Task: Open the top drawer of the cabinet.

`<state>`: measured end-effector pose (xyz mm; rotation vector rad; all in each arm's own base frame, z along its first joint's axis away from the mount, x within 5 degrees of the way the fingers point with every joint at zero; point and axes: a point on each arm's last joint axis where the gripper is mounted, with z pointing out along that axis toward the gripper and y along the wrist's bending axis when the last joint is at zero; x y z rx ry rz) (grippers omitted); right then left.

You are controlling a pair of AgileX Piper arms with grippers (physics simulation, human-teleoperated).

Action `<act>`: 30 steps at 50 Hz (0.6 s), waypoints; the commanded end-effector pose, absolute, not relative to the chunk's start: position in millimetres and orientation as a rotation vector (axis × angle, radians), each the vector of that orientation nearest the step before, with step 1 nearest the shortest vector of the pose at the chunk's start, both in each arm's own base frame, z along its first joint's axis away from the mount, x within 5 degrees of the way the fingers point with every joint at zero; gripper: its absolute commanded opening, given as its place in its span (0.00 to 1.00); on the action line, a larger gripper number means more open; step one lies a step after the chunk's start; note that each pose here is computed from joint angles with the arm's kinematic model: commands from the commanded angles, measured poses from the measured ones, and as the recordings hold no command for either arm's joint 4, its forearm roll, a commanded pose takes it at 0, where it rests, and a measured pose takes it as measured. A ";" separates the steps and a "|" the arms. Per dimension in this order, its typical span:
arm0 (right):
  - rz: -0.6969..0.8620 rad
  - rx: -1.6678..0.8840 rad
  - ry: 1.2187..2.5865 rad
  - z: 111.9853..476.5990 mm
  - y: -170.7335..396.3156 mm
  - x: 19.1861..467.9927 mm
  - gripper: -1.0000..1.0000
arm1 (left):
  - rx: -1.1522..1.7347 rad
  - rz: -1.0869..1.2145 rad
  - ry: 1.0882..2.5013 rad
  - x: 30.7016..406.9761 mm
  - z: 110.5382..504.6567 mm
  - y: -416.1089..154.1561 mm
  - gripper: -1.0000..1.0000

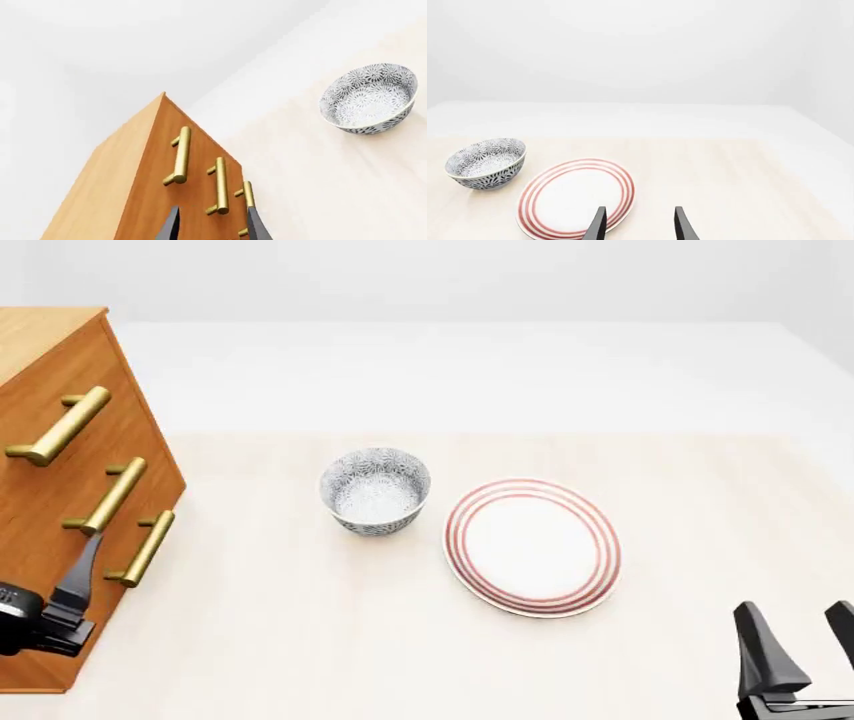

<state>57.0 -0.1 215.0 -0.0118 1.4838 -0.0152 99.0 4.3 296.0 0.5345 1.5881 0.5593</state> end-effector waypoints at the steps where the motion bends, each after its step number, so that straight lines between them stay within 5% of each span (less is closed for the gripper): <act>1: -0.015 -0.012 1.484 215.0 -0.1 57.1 1.00 | 0.672 0.708 1.542 100.0 293.1 5.4 1.00; 30: -0.015 -0.012 1.484 214.6 -0.1 56.7 1.00 | 0.959 1.035 1.378 144.8 270.6 9.0 1.00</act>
